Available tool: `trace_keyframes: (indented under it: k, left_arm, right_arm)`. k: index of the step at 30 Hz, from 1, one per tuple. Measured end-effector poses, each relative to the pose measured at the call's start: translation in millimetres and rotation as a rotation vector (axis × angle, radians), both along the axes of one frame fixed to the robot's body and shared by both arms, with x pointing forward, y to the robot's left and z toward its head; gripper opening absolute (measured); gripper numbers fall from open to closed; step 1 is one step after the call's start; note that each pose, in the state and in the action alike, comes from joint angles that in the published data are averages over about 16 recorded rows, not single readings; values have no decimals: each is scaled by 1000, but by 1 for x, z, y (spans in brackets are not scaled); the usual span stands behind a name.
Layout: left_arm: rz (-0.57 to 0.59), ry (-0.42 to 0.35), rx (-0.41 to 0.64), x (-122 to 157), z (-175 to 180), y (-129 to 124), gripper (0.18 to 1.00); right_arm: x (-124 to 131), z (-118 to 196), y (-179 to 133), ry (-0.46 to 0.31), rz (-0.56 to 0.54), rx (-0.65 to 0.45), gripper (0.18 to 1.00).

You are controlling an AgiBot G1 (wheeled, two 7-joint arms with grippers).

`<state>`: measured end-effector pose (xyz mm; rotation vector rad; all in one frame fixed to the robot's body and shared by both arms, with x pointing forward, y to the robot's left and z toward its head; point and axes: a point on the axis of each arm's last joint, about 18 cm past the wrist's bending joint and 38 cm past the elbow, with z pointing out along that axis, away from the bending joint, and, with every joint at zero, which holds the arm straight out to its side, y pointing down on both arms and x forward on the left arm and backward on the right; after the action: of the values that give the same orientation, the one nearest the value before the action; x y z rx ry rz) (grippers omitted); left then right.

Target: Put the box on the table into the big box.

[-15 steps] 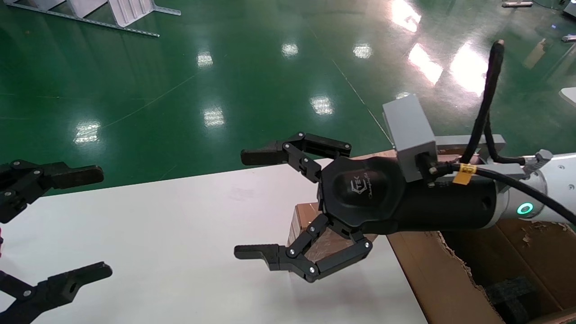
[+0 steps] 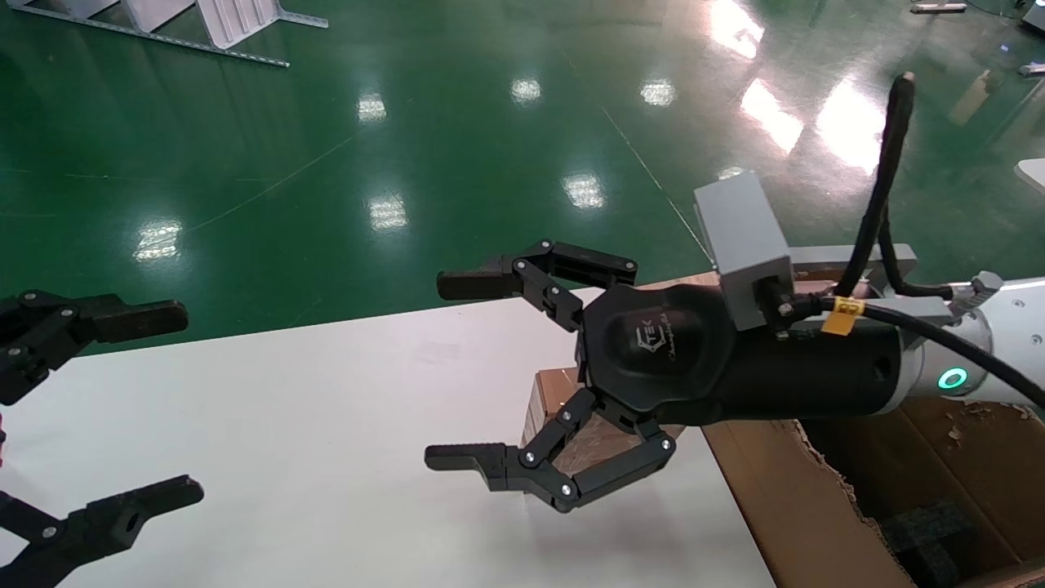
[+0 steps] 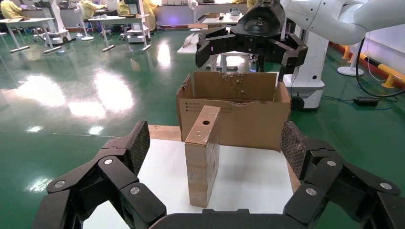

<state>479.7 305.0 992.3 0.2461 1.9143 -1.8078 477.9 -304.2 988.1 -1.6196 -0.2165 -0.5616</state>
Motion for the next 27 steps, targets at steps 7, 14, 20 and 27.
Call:
trace_keyframes:
  k: [7, 14, 20, 27]
  left_arm:
    - [0, 0, 0, 0, 0, 0, 1001]
    - [0, 0, 0, 0, 0, 0, 1001]
    - [0, 0, 0, 0, 0, 0, 1001]
    - [0, 0, 0, 0, 0, 0, 1001]
  right_arm:
    - [12, -16, -11, 14, -106, -98, 1001]
    - [27, -31, -39, 12, -272, -227, 1001]
    - [35, -38, -68, 7, -379, -290, 1001]
    - [36, -46, -95, 18, -430, -334, 1001]
